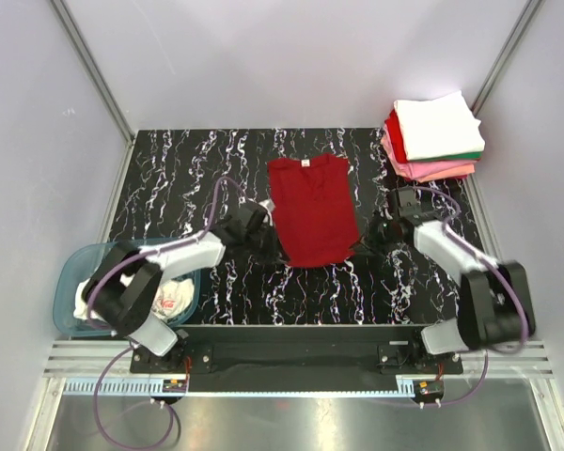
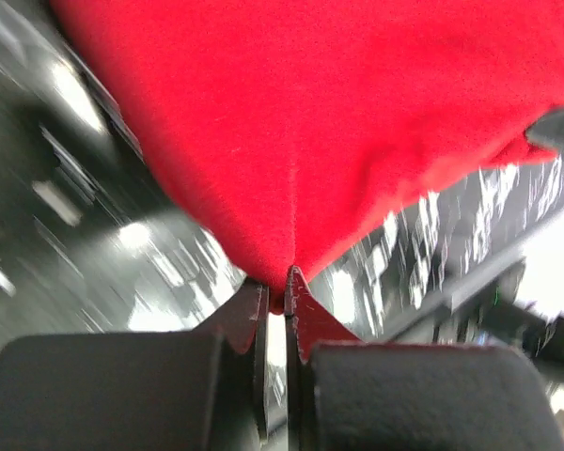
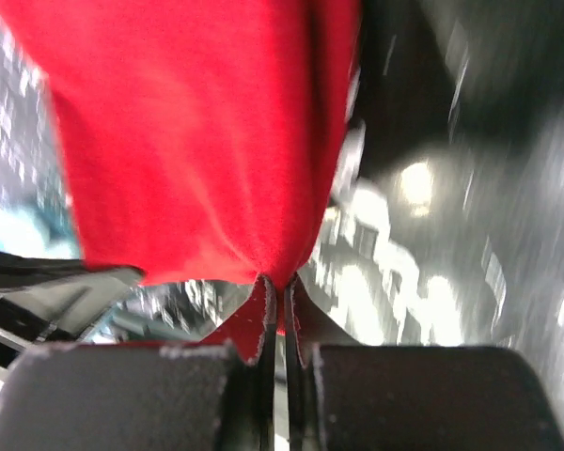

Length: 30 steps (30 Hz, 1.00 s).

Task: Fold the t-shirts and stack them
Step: Fold the tshirt

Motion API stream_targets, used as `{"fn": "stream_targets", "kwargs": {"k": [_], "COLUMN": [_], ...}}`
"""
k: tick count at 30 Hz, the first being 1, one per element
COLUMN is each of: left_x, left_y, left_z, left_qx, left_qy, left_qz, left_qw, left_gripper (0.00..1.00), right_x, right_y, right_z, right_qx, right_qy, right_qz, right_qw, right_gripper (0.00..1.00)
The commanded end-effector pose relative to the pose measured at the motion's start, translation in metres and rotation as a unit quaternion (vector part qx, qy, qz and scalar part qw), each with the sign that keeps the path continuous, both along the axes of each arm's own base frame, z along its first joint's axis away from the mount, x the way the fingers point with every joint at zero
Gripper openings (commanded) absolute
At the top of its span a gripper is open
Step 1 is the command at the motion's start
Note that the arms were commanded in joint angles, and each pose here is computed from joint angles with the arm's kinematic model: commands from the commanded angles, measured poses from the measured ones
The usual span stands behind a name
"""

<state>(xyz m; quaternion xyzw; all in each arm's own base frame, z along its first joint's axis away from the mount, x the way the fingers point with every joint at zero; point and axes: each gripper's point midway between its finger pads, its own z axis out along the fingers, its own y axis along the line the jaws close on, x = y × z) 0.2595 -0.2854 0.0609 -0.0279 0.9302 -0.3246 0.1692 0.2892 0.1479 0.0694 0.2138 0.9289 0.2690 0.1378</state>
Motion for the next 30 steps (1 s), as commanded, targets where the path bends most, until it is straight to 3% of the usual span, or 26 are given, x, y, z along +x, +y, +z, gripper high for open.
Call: {"fn": "stream_targets", "kwargs": {"k": [1,6,12,16,22,30], "left_x": [-0.054,-0.131,-0.168,-0.161,-0.117,-0.076], "left_y": [-0.003,0.012,0.035,0.042,0.045,0.043], "left_z": [0.019,0.035,0.056,0.072,0.104,0.113], "left_qx": [0.014,0.000,-0.031,-0.022,0.018,0.002], "left_qy": [-0.013,-0.012,-0.012,-0.033,-0.079,-0.070], "left_qz": [-0.011,-0.008,0.019,0.030,0.041,0.033], "left_qw": [1.000,1.000,0.999,0.999,0.996,0.997], "left_gripper": [0.00,0.00,0.00,0.00,0.00,0.00], "right_x": [-0.052,-0.130,-0.167,-0.153,-0.104,-0.059], "right_y": [0.006,0.006,-0.006,-0.002,0.002,0.007], "right_z": [0.019,0.026,0.067,0.088,0.122,0.127], "right_qx": [0.007,0.025,0.059,0.063,0.025,-0.015], "right_qy": [-0.003,0.014,-0.035,-0.055,-0.102,-0.109], "right_qz": [-0.001,0.010,-0.016,-0.016,-0.008,-0.003], "right_qw": [1.000,1.000,0.998,0.996,0.994,0.994], "right_gripper": [0.00,0.00,0.00,0.00,0.00,0.00]}}
